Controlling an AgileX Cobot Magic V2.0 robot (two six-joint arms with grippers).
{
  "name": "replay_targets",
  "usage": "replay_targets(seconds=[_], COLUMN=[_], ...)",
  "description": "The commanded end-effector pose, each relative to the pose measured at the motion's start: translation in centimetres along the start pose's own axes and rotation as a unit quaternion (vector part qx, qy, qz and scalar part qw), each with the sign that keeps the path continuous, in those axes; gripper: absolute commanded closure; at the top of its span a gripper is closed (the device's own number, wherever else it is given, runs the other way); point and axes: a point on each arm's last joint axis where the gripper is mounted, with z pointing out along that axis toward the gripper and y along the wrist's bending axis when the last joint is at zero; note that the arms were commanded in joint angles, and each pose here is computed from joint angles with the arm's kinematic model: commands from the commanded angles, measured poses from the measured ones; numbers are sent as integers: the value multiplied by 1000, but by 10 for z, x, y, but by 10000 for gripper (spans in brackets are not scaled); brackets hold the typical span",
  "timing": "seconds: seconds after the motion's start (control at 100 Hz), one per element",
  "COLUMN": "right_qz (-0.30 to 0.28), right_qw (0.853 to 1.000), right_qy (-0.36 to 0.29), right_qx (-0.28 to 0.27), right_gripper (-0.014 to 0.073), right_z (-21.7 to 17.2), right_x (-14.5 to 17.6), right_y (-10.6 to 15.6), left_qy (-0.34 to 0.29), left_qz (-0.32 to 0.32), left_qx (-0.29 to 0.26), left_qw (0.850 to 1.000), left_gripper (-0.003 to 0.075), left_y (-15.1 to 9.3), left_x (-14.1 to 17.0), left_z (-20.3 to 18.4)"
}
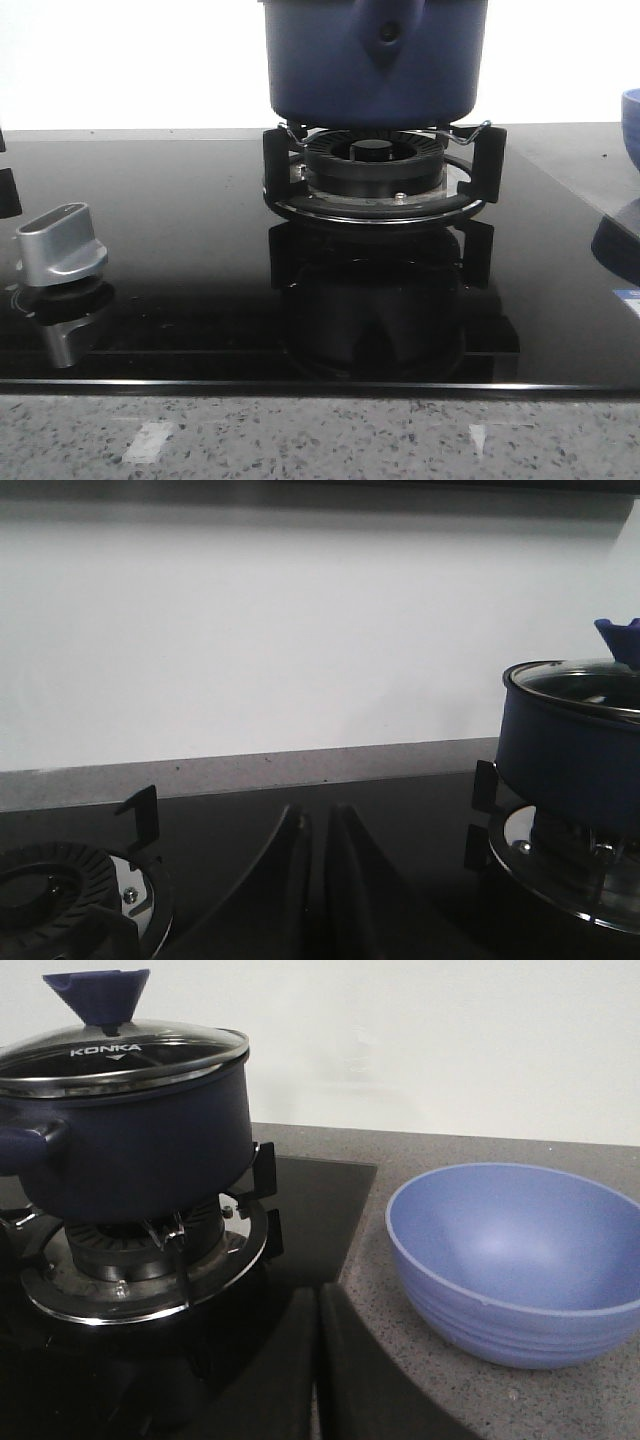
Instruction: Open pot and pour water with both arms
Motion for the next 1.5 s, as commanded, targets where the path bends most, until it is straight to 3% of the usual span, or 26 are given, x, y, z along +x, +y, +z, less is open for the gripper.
replay_targets(seconds=[0.0, 0.88, 1.02, 1.28, 1.37, 1.49], right_qz=[6, 6, 6, 6, 6, 6], right_qw=[1000, 1000, 1000, 1000, 1000, 1000], right_qy=[-24, -24, -24, -24, -24, -24], right_qx=[14, 14, 14, 14, 14, 14], right_gripper=[650, 651, 651, 651, 651, 651], right_z=[-1, -1, -1, -1, -1, -1], right_x=[-10, -10, -10, -10, -10, -10], right_y=[-2, -2, -2, -2, -2, -2], left_qy=[-15, -15, 26, 110, 99, 38], left_qz=[-11, -20, -15, -70, -70, -59], left_qx=[5, -8, -9, -91, -107, -123], left_qw=[1000, 1000, 1000, 987, 987, 990], left_gripper=[740, 740, 741, 741, 741, 741], left_y=[-1, 1, 2, 15, 17, 18], left_x=[-10, -9, -3, 14, 16, 28], left_z=[0, 1, 1, -3, -8, -19])
